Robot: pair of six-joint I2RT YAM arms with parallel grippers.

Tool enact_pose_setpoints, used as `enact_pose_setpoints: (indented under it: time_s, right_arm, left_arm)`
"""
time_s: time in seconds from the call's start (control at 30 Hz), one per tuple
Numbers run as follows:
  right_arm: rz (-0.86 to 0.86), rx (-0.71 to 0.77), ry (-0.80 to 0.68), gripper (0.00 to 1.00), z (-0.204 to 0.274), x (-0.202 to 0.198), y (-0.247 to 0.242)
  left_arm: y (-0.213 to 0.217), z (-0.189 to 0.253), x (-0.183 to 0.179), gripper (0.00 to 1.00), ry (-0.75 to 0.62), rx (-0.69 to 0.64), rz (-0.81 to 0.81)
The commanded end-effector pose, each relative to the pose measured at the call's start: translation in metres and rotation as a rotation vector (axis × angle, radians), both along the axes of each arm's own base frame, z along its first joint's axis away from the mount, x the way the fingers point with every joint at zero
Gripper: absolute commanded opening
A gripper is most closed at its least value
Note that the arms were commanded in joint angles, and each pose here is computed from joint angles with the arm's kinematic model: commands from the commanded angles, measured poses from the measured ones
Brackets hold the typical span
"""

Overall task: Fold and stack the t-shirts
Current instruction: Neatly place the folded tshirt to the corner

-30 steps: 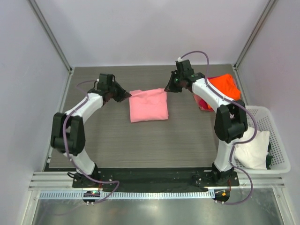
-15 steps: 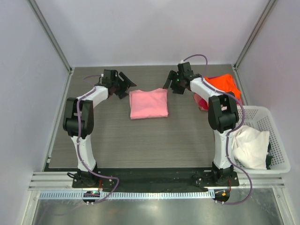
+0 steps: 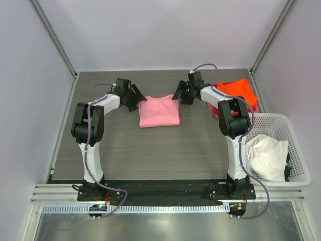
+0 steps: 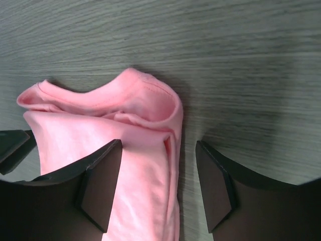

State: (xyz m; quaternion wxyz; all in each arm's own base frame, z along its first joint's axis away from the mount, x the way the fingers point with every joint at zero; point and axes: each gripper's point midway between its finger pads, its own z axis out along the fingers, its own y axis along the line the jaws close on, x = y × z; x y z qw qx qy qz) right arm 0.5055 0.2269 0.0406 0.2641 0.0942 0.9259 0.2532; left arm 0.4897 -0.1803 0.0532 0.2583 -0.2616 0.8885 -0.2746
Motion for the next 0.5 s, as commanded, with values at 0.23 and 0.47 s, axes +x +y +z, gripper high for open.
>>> enact_pose_setpoints:
  time_s: [0.23, 0.47]
  right_arm:
    - [0.069, 0.027, 0.013, 0.44, -0.031, 0.008, 0.029]
    - [0.045, 0.037, -0.060, 0.01, -0.016, 0.036, 0.037]
  left_arm:
    - [-0.004, -0.028, 0.010, 0.58, 0.044, 0.065, -0.032]
    - [-0.013, -0.041, 0.024, 0.13, 0.036, 0.056, -0.048]
